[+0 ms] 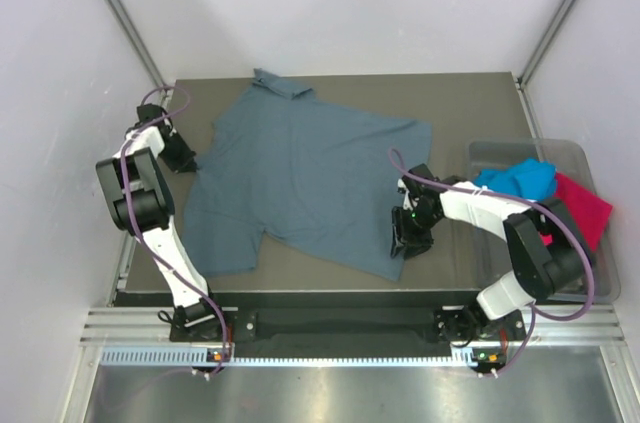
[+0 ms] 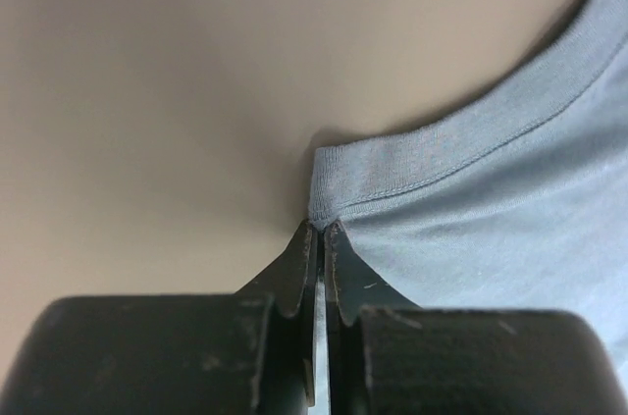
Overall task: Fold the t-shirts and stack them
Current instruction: Flatten the tshirt out
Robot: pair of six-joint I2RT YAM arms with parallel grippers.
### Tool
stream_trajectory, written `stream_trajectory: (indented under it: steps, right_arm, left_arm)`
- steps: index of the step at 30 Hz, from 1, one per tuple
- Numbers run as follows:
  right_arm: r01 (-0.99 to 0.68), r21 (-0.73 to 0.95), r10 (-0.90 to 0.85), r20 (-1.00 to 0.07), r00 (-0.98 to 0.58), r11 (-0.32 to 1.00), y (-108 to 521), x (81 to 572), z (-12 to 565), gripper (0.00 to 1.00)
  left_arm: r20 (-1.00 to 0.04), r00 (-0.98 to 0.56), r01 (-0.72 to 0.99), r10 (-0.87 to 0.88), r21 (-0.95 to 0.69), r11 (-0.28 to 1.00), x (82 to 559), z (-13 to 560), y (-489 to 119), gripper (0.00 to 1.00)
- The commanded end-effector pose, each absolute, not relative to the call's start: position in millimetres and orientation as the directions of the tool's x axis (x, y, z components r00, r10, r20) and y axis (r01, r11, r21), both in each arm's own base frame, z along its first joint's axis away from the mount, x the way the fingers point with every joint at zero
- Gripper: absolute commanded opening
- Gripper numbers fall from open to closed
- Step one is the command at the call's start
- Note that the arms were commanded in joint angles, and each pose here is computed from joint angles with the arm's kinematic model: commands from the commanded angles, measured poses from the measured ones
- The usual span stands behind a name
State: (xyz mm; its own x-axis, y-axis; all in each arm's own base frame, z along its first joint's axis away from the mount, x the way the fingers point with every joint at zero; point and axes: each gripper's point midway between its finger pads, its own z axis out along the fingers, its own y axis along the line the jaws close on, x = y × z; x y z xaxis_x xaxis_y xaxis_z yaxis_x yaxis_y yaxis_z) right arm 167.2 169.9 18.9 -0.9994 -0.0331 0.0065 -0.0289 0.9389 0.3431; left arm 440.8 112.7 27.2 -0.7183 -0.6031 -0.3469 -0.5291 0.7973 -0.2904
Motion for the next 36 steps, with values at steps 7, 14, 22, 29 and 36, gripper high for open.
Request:
stream_trajectory:
  steps: [7, 14, 22, 29, 36]
  right_arm:
    - [-0.002, 0.340, -0.013, 0.029, -1.000, 0.940, 173.2, 162.4, 2.8, 0.25]
    - [0.019, 0.338, 0.002, 0.051, -0.999, 0.941, 168.8, 151.0, -0.2, 0.00]
    - [0.012, 0.330, -0.003, 0.044, -0.999, 0.944, 155.3, 129.8, 12.1, 0.00]
    - [-0.051, 0.275, -0.017, -0.125, -0.992, 0.960, 152.4, 209.8, 49.7, 0.52]
    - [-0.119, 0.325, 0.000, -0.345, -0.939, 0.938, 186.5, 340.6, 119.7, 0.72]
  left_arm:
    - [-0.395, -0.607, -0.724, -0.690, -0.085, 0.685, 378.8, 37.1, 162.8, 0.00]
    - [-0.360, -0.532, -0.825, -0.766, 0.018, 0.564, 308.7, 32.8, 170.6, 0.00]
    - [-0.472, -0.396, -0.887, -0.788, -0.027, 0.461, 277.5, 77.0, 180.5, 0.00]
    - [-0.633, -0.408, -0.671, -0.658, -0.280, 0.686, 354.6, 155.2, 143.2, 0.50]
    - [-0.612, -0.364, -0.540, -0.702, -0.476, 0.694, 434.0, 177.3, 82.6, 0.64]
